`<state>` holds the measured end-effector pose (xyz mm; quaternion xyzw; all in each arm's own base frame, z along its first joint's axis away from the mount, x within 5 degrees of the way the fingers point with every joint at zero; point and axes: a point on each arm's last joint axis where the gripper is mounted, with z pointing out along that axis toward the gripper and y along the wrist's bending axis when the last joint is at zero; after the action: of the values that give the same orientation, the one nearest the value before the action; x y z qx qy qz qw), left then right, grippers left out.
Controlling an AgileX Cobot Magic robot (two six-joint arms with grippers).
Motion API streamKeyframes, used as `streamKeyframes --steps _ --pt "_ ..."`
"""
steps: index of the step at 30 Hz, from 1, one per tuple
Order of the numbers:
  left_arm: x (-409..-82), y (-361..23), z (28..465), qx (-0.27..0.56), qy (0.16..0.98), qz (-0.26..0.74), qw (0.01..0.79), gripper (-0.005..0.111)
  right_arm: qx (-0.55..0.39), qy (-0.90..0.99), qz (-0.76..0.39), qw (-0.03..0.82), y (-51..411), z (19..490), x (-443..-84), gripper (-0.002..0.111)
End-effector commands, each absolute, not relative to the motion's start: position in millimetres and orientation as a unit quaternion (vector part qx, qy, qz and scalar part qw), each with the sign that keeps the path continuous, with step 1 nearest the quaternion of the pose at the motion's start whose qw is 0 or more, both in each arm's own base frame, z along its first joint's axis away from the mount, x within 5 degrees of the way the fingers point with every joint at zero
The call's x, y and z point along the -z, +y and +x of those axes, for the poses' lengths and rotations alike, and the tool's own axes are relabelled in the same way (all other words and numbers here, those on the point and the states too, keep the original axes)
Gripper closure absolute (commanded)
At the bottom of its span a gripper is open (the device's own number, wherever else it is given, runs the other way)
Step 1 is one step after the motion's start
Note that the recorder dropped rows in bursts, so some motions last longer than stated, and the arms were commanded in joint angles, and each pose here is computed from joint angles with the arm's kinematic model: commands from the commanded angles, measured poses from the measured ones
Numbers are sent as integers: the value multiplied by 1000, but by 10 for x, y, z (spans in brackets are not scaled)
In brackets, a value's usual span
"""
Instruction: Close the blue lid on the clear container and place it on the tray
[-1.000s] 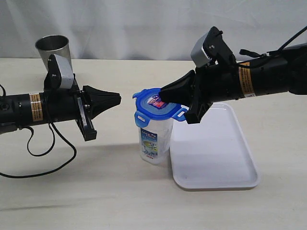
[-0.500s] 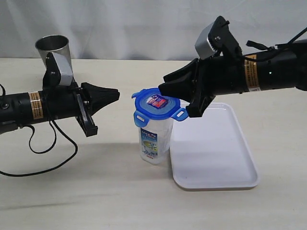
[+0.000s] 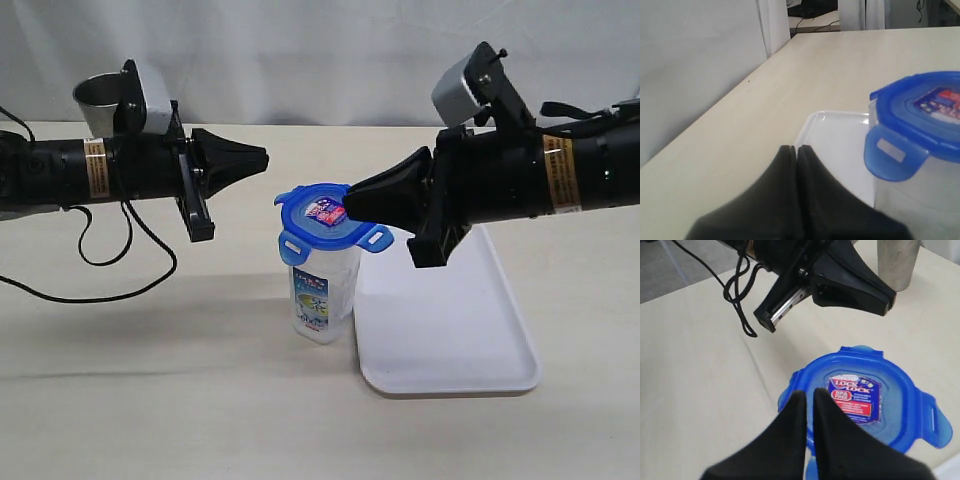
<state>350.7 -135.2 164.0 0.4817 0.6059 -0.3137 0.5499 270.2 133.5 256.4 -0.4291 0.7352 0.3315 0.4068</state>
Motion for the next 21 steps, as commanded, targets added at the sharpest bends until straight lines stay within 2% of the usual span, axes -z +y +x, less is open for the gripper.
streamKeyframes --steps 1,5,11,18,21 --pt "-1582 -1362 3520 322 608 482 543 107 -383 695 -467 391 1392 2560 -2617 103" --pt "-1576 -1362 3523 322 609 480 543 107 -408 671 -483 386 1392 2413 -2679 103" --pt "-1581 -1358 3536 320 612 473 547 107 -306 732 -444 416 1212 2254 -2523 103" --pt "-1590 -1353 3553 318 616 463 552 107 -321 715 -465 413 1183 1997 -2493 103" --pt "-1585 -1349 3558 315 619 462 551 107 -289 723 -467 420 1151 2033 -2433 103"
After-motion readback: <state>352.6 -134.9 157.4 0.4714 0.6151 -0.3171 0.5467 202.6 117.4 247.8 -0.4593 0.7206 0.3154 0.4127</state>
